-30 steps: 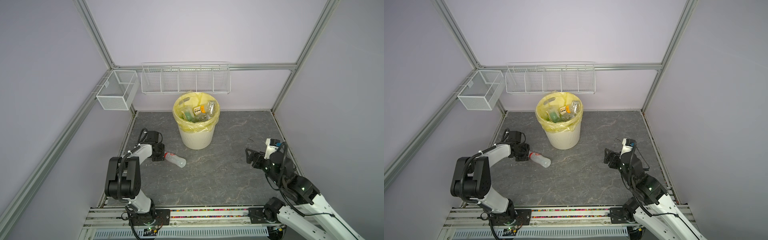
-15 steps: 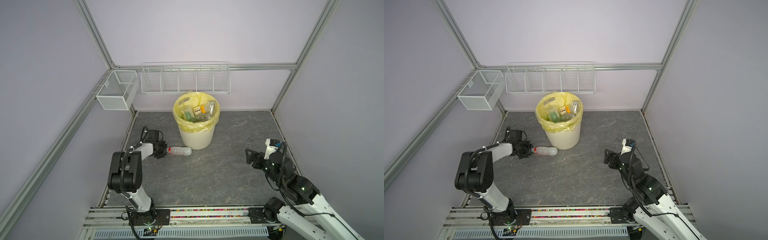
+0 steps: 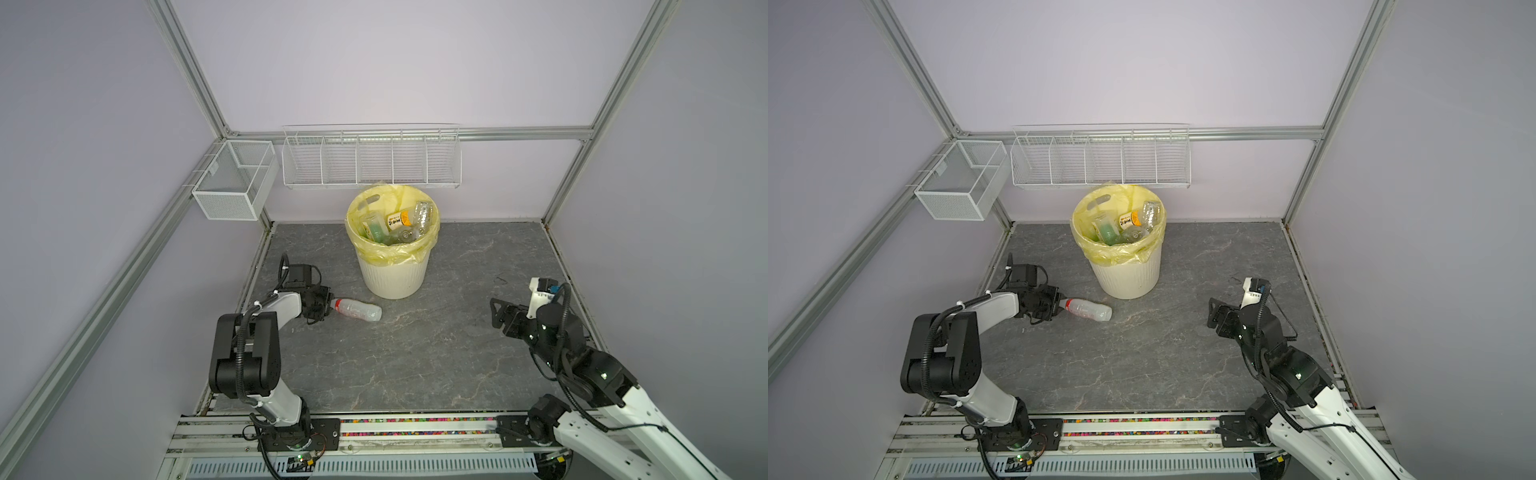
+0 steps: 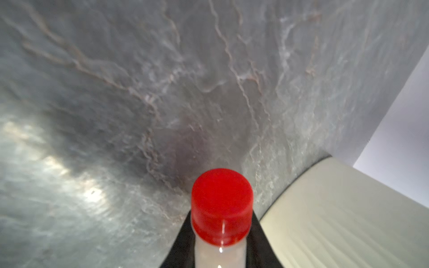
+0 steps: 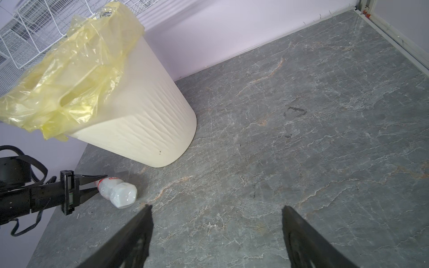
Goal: Throw the plastic bottles in the bin
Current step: 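Lift the red-capped bottle with the left gripper and turn it toward the bin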
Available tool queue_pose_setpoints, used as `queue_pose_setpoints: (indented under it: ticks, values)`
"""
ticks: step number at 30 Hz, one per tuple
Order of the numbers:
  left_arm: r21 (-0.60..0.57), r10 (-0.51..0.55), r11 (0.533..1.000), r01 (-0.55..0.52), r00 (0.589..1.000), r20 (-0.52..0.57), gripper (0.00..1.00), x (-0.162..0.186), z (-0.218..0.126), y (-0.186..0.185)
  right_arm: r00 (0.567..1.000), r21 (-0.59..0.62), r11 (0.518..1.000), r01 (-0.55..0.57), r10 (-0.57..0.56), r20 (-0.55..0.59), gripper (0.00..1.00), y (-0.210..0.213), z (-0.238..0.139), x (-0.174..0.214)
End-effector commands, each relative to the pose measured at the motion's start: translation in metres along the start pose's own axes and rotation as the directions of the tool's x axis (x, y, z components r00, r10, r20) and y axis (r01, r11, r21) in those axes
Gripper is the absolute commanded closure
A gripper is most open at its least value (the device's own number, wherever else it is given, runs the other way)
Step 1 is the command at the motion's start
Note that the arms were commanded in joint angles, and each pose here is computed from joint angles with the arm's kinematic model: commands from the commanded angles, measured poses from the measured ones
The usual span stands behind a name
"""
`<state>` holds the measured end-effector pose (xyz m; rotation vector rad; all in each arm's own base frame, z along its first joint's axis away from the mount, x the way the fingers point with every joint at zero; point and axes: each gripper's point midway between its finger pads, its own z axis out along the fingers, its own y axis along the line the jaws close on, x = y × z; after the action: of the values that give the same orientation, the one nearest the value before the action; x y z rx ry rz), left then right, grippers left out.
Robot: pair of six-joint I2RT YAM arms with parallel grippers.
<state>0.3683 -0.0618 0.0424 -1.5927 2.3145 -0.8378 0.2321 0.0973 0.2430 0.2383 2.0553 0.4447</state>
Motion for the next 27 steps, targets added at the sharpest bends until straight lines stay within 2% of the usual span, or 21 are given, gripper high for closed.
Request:
queue_pose_setpoints:
  ticks: [1, 4, 7, 11, 19, 23, 27]
  values:
    - [0.032, 0.086, 0.996, -0.084, 0.995, -0.049, 0.92, 0.006, -0.005, -0.001, 1.000, 0.018, 1.000, -0.008, 0.007, 0.012, 0.12, -0.001, 0.004, -0.003]
    - [0.044, 0.136, 0.990, -0.134, 0.990, -0.043, 0.93, 0.008, -0.013, -0.001, 1.000, 0.024, 1.000, 0.000, 0.001, -0.002, 0.12, 0.001, 0.011, 0.000]
    - [0.127, 0.200, 0.972, -0.196, 0.980, -0.018, 0.93, 0.009, -0.026, -0.014, 1.000, 0.037, 0.999, 0.010, -0.009, -0.022, 0.12, 0.002, 0.019, 0.003]
    - [0.178, 0.312, 0.933, -0.312, 0.950, 0.031, 0.96, 0.007, -0.050, -0.027, 0.999, 0.041, 0.999, 0.022, -0.021, -0.036, 0.12, 0.008, 0.028, 0.002]
    - [0.192, 0.479, 0.854, -0.483, 0.875, 0.071, 0.96, 0.016, -0.107, -0.053, 0.997, 0.048, 0.998, 0.047, -0.044, -0.063, 0.12, 0.017, 0.045, 0.003]
    - [0.244, 0.493, 0.830, -0.502, 0.864, 0.103, 0.96, 0.019, -0.129, -0.053, 0.996, 0.049, 0.997, 0.052, -0.048, -0.080, 0.12, 0.020, 0.051, 0.006]
    - [0.229, 0.487, 0.827, -0.513, 0.858, 0.163, 0.96, 0.018, -0.143, -0.036, 0.995, 0.056, 0.997, 0.060, -0.055, -0.087, 0.12, 0.018, 0.055, 0.009]
